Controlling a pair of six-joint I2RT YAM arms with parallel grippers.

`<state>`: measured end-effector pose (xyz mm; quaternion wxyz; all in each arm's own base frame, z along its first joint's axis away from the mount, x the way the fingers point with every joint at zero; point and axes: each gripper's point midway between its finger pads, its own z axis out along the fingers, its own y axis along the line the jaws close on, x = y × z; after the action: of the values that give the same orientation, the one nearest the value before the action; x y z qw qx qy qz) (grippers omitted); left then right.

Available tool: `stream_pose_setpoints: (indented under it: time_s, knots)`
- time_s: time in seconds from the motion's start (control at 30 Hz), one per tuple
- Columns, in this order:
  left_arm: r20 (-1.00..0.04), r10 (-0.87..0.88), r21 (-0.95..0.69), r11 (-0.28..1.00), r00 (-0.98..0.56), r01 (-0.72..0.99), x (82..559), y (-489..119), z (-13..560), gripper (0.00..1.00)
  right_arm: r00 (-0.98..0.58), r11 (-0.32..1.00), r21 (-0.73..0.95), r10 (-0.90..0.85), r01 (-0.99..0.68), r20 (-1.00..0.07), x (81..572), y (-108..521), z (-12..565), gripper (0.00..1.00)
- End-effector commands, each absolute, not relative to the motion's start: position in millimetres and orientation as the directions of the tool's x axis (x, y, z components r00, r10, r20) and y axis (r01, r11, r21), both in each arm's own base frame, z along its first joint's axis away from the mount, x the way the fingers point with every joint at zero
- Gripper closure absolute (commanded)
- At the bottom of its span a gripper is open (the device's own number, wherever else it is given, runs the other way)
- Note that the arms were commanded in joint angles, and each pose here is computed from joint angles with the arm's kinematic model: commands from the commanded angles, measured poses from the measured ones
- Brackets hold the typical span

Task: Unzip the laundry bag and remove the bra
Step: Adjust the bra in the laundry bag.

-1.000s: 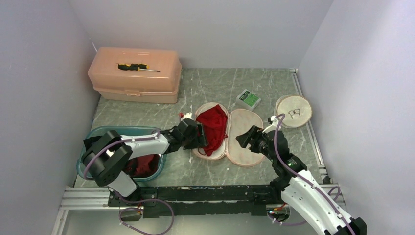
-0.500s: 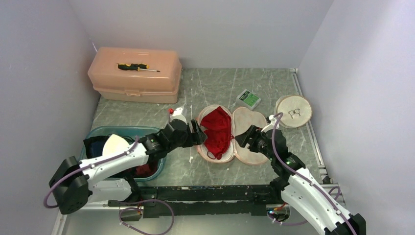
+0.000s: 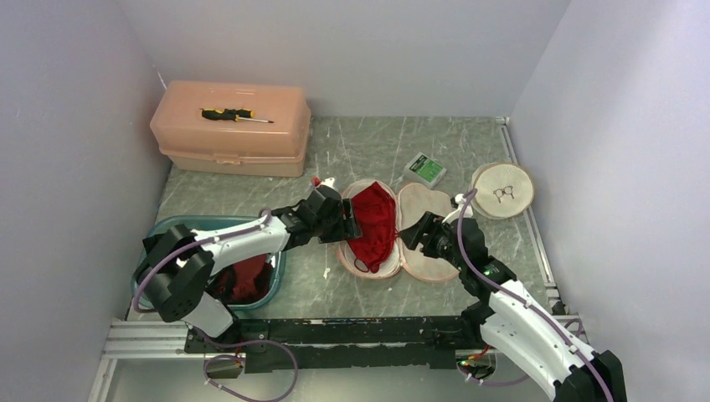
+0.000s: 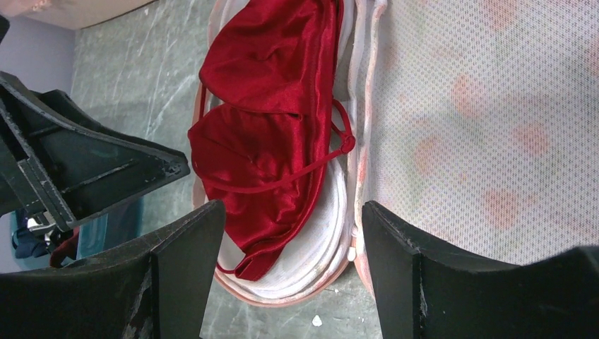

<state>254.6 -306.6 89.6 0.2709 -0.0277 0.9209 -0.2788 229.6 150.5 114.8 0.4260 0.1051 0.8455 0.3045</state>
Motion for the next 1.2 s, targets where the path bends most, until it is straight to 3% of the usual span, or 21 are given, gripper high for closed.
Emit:
stream_pose_setpoints:
  time_s: [0.0, 0.3, 0.37, 0.47, 0.57, 0.67, 0.77, 0.9, 1.17]
  knots:
    - [-0.476, -0.175, -0.546, 0.827, -0.862, 0.133, 261, -321, 95, 0.33, -0.576, 0.777, 0.613, 0.44, -0.139, -0.689, 238, 157, 131, 0.26]
    - [-0.425, -0.152, -0.525, 0.844, -0.892, 0.107, 261, -322, 72, 0.55, -0.57, 0.775, 0.614, 0.439, -0.15, -0.694, 241, 159, 136, 0.26]
    - [-0.417, -0.15, -0.512, 0.854, -0.896, 0.095, 259, -318, 70, 0.54, -0.571, 0.778, 0.611, 0.438, -0.146, -0.694, 241, 158, 135, 0.26]
    - [-0.419, -0.156, -0.487, 0.87, -0.894, 0.077, 256, -308, 69, 0.44, -0.564, 0.781, 0.608, 0.439, -0.146, -0.699, 241, 157, 136, 0.26]
    - [-0.423, -0.162, -0.497, 0.864, -0.891, 0.079, 256, -306, 69, 0.43, -0.564, 0.778, 0.611, 0.443, -0.143, -0.697, 242, 157, 134, 0.26]
    - [-0.415, -0.155, -0.53, 0.842, -0.897, 0.1, 257, -317, 71, 0.53, -0.57, 0.774, 0.616, 0.444, -0.144, -0.691, 243, 160, 132, 0.26]
    - [-0.42, -0.17, -0.565, 0.818, -0.891, 0.11, 260, -324, 79, 0.77, -0.574, 0.773, 0.617, 0.442, -0.145, -0.689, 244, 161, 131, 0.26]
    - [-0.428, -0.175, -0.573, 0.811, -0.886, 0.117, 257, -321, 92, 0.96, -0.562, 0.781, 0.608, 0.441, -0.143, -0.7, 246, 159, 134, 0.26]
    - [-0.425, -0.181, -0.63, 0.763, -0.887, 0.146, 247, -324, 128, 0.97, -0.568, 0.745, 0.66, 0.504, -0.096, -0.651, 258, 161, 135, 0.26]
